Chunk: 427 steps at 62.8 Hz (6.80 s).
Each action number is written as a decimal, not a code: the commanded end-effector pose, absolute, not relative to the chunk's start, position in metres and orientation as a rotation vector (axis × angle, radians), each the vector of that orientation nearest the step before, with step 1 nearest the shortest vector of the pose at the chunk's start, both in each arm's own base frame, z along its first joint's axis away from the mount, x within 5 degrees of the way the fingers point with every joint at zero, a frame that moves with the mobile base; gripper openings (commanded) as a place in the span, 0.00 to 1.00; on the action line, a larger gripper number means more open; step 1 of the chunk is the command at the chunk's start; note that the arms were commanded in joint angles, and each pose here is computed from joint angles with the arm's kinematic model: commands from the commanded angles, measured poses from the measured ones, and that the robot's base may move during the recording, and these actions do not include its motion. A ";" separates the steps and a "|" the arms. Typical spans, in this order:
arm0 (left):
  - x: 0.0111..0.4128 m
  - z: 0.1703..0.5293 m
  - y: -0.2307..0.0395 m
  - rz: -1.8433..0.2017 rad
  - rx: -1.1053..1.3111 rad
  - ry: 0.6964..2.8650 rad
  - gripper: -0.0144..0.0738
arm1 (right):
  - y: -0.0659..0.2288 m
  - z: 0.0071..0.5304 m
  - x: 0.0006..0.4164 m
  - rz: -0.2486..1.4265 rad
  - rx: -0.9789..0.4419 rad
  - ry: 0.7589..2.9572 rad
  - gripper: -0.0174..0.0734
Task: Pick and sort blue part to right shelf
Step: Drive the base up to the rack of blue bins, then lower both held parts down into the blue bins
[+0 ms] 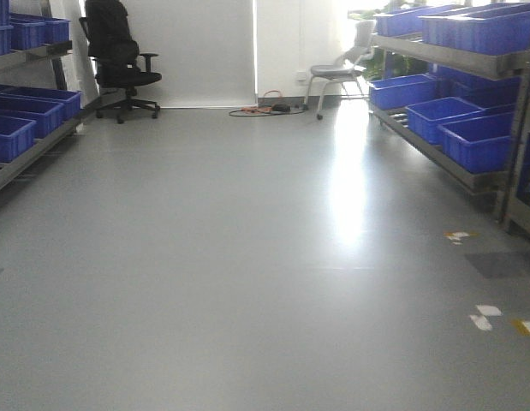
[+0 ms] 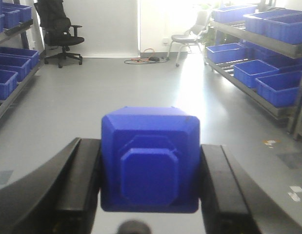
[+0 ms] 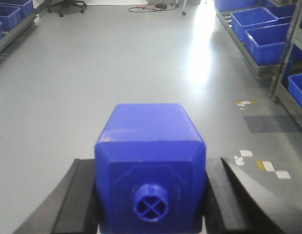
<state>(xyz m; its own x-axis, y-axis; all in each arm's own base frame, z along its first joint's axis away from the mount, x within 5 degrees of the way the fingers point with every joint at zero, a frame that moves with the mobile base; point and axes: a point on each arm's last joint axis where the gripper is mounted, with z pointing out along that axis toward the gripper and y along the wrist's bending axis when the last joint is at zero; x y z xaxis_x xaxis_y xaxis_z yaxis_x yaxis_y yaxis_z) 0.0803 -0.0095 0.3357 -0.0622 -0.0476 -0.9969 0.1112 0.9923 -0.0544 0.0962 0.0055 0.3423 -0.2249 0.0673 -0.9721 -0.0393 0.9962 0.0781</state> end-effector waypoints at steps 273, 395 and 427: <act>0.079 0.354 -0.009 -0.129 0.037 1.507 0.52 | 0.005 0.359 0.096 0.087 0.014 1.680 0.59; 0.173 0.347 -0.014 -0.119 0.003 1.591 0.68 | 0.011 0.352 0.163 0.119 0.013 1.653 0.64; 0.206 0.341 -0.017 -0.157 -0.051 1.672 0.79 | 0.013 0.341 0.185 0.144 0.048 1.695 0.87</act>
